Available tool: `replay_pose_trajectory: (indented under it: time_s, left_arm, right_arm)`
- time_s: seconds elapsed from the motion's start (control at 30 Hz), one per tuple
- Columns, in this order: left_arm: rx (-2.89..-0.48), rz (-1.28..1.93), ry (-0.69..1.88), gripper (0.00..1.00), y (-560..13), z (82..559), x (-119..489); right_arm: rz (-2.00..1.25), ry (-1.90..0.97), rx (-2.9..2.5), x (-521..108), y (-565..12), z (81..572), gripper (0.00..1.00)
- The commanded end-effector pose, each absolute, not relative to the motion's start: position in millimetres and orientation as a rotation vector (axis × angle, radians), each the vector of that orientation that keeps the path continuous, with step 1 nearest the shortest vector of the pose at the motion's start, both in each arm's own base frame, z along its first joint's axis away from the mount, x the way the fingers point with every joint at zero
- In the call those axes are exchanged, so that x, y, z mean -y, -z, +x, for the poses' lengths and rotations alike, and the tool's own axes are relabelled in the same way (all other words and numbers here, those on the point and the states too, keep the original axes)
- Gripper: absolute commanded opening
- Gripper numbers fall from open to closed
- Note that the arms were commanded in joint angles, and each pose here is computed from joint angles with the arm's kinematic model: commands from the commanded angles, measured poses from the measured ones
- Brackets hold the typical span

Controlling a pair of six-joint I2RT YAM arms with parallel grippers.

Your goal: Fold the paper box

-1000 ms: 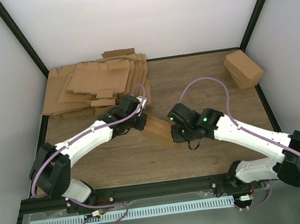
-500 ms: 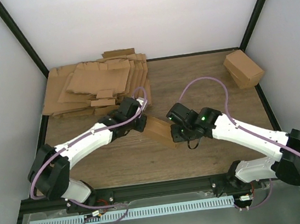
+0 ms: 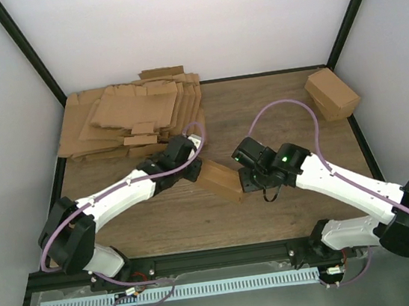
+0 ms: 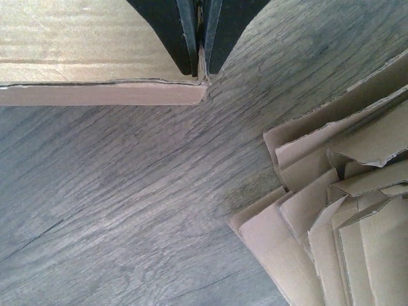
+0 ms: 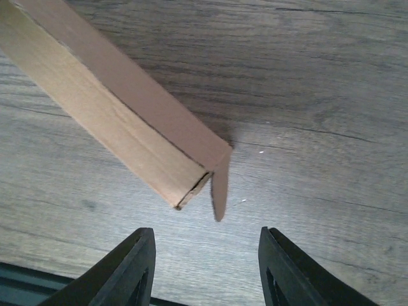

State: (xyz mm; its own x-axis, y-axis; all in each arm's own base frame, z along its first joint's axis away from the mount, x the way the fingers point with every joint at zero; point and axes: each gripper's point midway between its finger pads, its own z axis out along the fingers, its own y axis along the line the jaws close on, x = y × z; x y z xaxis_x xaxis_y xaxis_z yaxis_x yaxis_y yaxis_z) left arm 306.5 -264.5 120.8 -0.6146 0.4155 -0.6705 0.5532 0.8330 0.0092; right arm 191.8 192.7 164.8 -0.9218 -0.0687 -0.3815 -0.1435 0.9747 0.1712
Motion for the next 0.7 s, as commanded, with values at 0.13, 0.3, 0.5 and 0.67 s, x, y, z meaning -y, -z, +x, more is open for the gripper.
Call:
replay_pose_trajectory:
  time_s: [0.13,0.3,0.5,0.67]
  left_arm:
    - [-2.36,0.761,0.152,0.04,-102,299,257]
    - [-2.354,0.761,0.156,0.04,-103,298,257]
    - [-2.359,0.754,0.196,0.04,-105,294,262]
    - [-2.358,0.755,0.214,0.04,-107,289,265]
  right_arm:
    - [-0.187,-0.131,-2.749,-183,-146,202,0.44]
    - [-0.175,-0.12,-2.74,-187,-139,209,0.34]
    - [-0.093,-0.148,-2.742,-191,-136,211,0.15]
    - [-0.049,-0.25,-2.737,-201,-139,210,0.07]
